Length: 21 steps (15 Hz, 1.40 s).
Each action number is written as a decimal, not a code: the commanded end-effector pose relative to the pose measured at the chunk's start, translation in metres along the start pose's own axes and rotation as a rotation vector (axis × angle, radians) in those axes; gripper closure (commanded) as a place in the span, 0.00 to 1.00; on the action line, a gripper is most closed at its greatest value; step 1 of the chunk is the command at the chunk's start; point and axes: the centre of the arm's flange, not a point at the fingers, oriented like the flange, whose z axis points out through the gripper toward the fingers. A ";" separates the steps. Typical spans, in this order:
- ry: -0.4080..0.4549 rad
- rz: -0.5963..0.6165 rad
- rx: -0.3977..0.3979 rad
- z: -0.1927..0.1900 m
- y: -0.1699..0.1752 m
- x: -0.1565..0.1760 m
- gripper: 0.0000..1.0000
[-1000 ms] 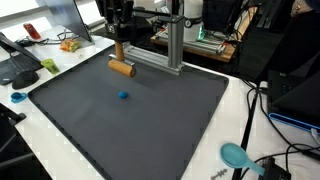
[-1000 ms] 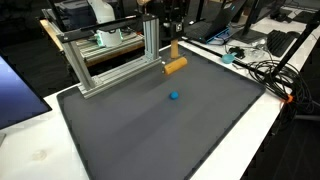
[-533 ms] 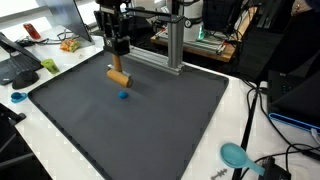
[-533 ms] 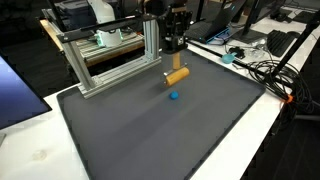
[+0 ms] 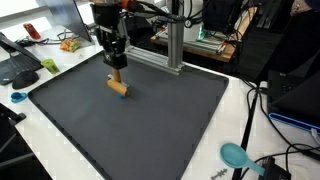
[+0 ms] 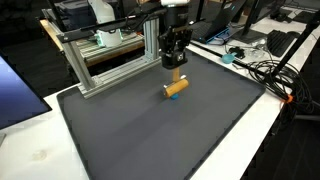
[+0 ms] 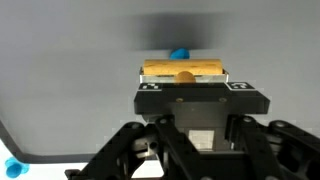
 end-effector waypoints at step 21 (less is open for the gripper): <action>-0.085 0.019 0.021 0.033 -0.010 0.014 0.78</action>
